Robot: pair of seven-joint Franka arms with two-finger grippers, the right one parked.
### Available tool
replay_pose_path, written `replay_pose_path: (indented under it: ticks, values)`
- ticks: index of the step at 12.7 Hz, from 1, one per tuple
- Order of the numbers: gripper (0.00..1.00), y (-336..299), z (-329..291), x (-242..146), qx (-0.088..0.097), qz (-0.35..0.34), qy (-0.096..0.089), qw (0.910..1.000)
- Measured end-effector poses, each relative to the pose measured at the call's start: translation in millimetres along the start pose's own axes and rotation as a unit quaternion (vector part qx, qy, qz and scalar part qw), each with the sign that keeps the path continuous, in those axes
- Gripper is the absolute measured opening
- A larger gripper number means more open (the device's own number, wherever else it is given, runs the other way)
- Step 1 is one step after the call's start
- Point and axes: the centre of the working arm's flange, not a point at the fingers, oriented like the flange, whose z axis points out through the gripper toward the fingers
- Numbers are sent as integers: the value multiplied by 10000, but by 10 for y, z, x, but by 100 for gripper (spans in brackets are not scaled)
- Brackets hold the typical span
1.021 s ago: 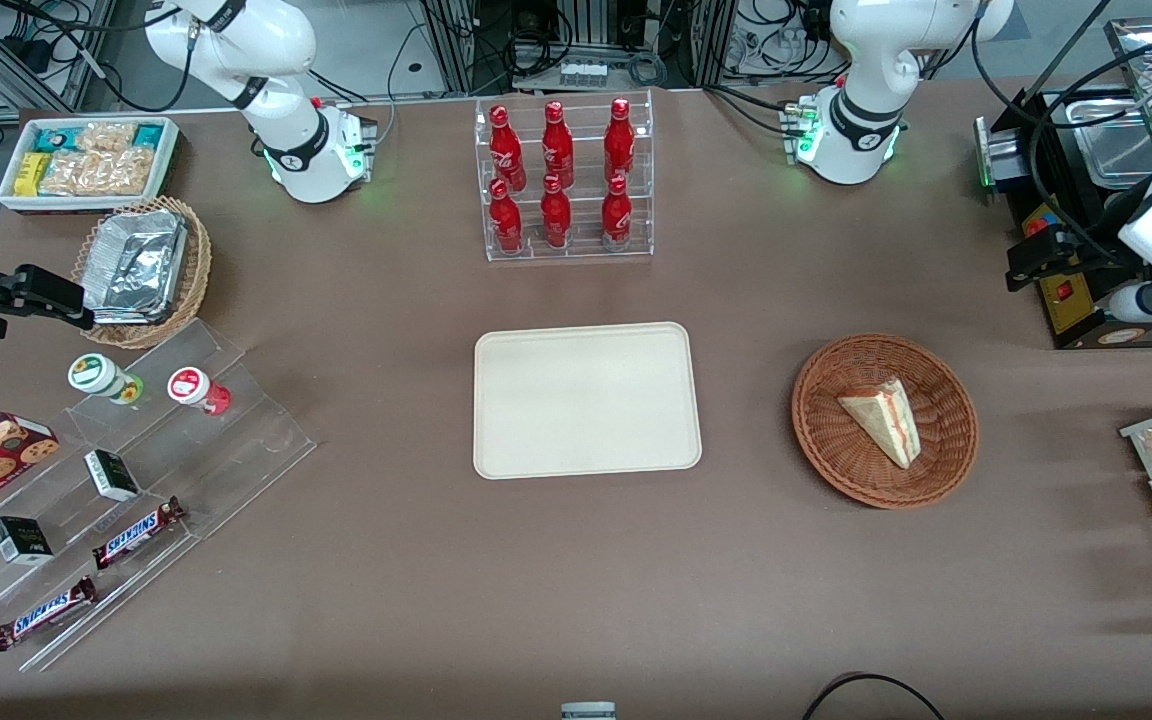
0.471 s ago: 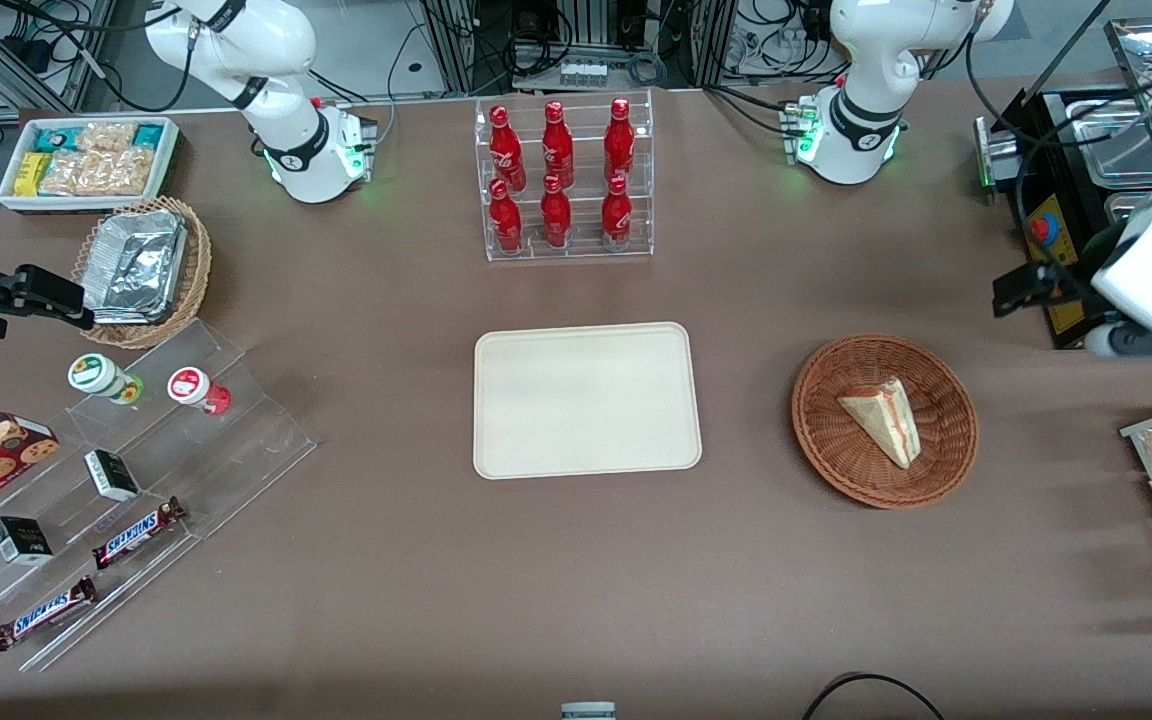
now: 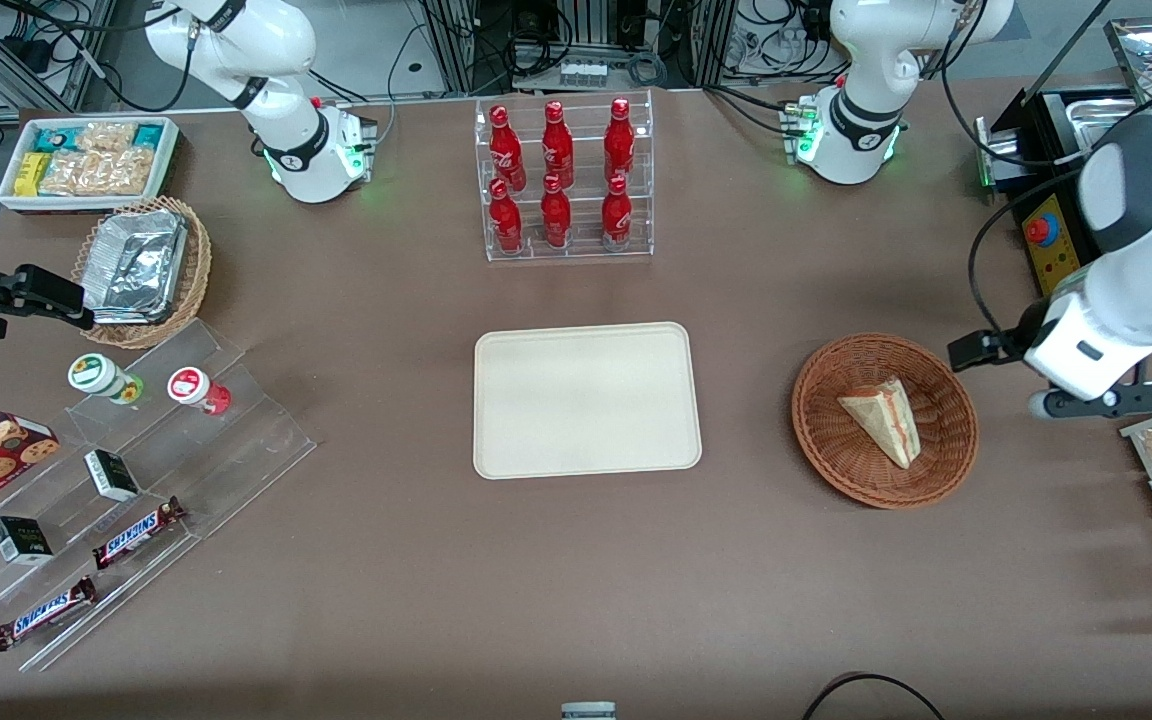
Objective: Place sandwich from basket to tray
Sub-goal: 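Move the left gripper over the wicker basket above the wrapped sandwich, then lower the left gripper and close it on the sandwich's wrapped edge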
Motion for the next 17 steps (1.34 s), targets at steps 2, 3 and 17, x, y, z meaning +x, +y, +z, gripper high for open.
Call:
replay_pose_path:
  ticks: [2, 3, 17]
  values:
    - [100, 24, 286, 17, -20, -330, 97, 9994]
    - [100, 48, 412, 14, -29, -505, 129, 9986]
    - [100, 281, 1593, -64, -31, -1098, 130, 9939]
